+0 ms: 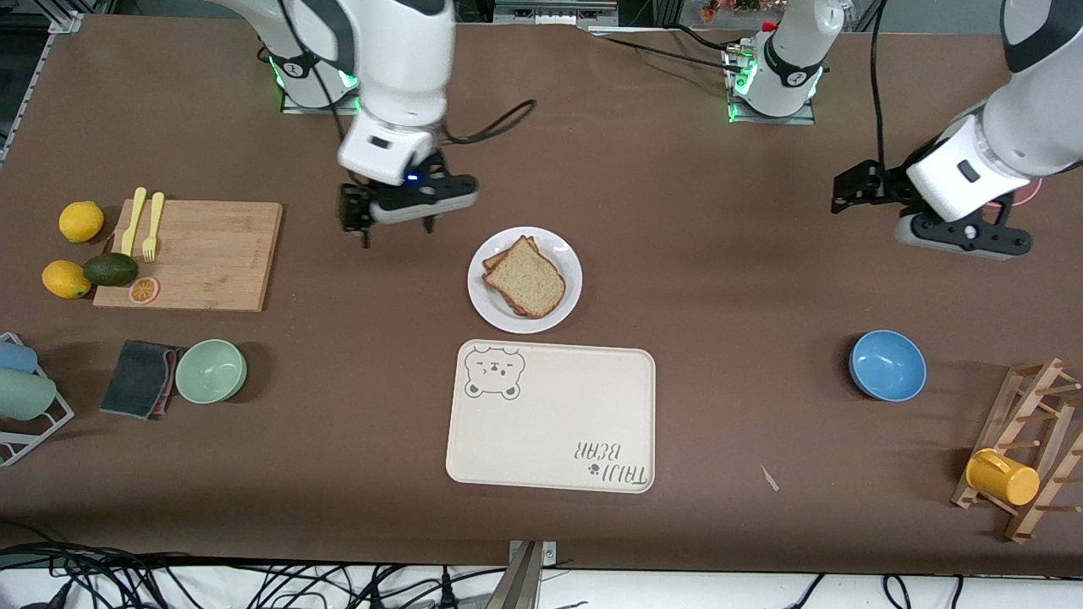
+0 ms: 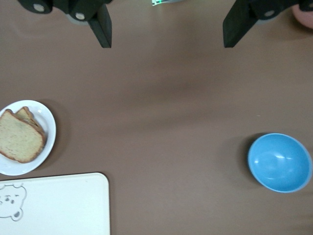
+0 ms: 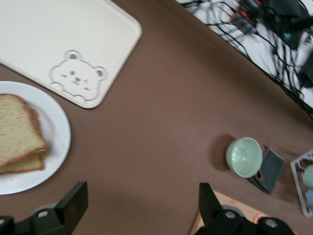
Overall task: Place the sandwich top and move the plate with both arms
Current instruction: 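Raise the right gripper away while the left gripper reaches toward the plate, then move the left gripper to the plate rim and grasp it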
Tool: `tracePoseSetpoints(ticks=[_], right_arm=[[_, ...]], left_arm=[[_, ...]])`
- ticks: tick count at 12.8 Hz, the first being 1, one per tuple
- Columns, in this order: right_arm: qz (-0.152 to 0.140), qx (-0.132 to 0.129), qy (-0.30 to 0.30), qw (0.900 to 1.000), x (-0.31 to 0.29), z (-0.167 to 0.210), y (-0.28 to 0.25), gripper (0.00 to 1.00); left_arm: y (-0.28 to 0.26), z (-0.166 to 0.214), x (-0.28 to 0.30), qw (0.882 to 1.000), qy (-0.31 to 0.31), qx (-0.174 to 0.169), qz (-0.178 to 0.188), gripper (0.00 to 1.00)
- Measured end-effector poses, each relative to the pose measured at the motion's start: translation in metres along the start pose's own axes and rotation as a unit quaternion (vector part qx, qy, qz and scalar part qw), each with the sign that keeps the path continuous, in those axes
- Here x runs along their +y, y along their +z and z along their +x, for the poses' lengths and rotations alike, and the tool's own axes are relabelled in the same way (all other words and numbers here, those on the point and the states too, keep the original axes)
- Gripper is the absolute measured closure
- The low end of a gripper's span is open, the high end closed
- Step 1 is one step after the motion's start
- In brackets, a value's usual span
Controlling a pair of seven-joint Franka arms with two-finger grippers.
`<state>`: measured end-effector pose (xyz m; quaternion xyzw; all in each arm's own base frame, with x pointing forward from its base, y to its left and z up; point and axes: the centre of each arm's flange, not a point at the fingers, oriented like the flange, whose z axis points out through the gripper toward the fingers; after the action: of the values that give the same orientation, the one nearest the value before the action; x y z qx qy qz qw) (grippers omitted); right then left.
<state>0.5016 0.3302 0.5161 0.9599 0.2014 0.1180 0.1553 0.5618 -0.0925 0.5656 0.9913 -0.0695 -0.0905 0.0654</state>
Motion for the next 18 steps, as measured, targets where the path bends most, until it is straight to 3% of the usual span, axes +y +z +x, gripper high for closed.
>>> tracePoseSetpoints(ticks=[1, 3, 6, 8, 10, 12, 15, 18], right_arm=[[0.026, -0.016, 0.042, 0.999, 0.031, -0.007, -0.002, 0.0], [0.085, -0.051, 0.137, 0.986, 0.107, -0.019, 0.0, 0.0], [0.103, -0.107, 0.222, 0.964, 0.209, -0.046, 0.016, 0.0], [0.133, -0.121, 0.287, 0.941, 0.27, -0.061, 0.012, 0.0], [0.142, -0.113, 0.326, 0.928, 0.316, -0.072, 0.004, 0.0], [0.149, -0.12, 0.33, 0.924, 0.322, -0.074, -0.011, 0.0], [0.17, -0.132, 0.326, 0.921, 0.312, -0.067, -0.011, 0.0], [0.171, -0.141, 0.319, 0.922, 0.304, -0.06, 0.0, 0.0]], left_arm=[[0.009, 0.005, 0.005, 1.0, 0.003, -0.009, -0.018, 0.0], [0.034, 0.016, 0.015, 0.997, 0.005, -0.035, -0.071, 0.0], [0.089, 0.034, 0.016, 0.985, -0.012, -0.08, -0.154, 0.0], [0.131, 0.046, 0.017, 0.968, -0.015, -0.091, -0.234, 0.0], [0.184, 0.052, -0.002, 0.944, -0.017, -0.081, -0.319, 0.0], [0.227, 0.049, -0.017, 0.932, -0.018, -0.07, -0.356, 0.0], [0.291, 0.039, -0.012, 0.903, -0.007, -0.035, -0.428, 0.0], [0.346, 0.036, 0.022, 0.904, -0.023, -0.001, -0.427, 0.03]])
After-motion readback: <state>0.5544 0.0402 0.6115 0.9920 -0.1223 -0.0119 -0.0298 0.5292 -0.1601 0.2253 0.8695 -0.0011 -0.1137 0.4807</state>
